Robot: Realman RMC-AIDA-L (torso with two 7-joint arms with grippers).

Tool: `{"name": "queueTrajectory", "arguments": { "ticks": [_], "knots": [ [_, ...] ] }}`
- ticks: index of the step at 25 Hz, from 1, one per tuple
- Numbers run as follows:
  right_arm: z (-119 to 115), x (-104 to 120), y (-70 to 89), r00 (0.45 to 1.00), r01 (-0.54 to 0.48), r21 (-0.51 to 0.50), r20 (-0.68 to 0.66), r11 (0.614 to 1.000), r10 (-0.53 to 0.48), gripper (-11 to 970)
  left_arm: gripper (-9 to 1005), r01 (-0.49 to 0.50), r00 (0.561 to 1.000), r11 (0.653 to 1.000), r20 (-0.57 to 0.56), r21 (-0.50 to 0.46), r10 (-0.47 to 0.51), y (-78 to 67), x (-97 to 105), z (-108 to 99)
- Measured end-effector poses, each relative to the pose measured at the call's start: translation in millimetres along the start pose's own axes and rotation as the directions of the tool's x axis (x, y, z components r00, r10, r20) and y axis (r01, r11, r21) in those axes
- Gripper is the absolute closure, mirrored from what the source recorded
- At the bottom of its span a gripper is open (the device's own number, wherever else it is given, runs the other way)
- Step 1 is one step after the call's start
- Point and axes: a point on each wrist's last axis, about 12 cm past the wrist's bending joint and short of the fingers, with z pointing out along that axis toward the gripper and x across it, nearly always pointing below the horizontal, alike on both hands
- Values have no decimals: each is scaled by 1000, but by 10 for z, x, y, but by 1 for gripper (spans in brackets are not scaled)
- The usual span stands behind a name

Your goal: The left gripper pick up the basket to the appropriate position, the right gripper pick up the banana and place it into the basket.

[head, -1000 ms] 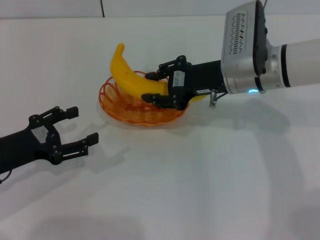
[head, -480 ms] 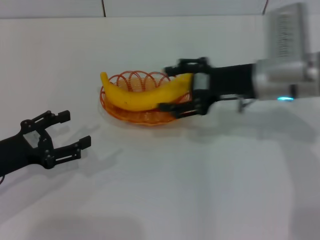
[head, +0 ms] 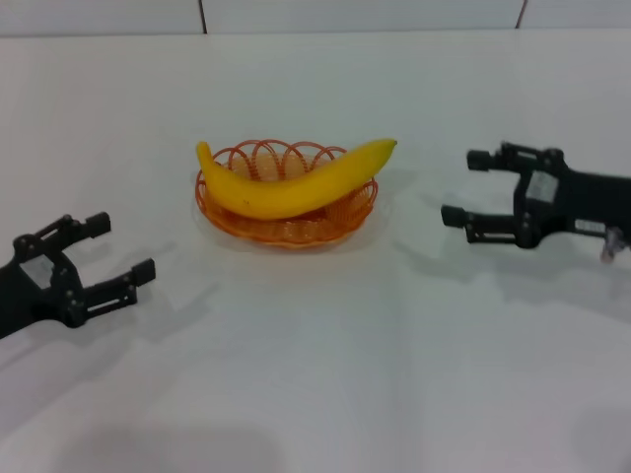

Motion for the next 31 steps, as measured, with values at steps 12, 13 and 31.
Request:
{"name": "queueTrajectory", "arguments": {
  "ticks": [12,13,31],
  "knots": [
    [-84,209,121,997,52,46,56,998,-55,102,103,-19,1000,1000,7,-20,19,2,14,-20],
    [-84,209,121,997,52,46,56,998,-55,102,103,-20,1000,1000,7,-20,20,1,14,-19],
    [-69,188,109,997,52,44,60,998,-55,102,103,-29,1000,1000,8,-12,29,-1,3,8]
  ]
}}
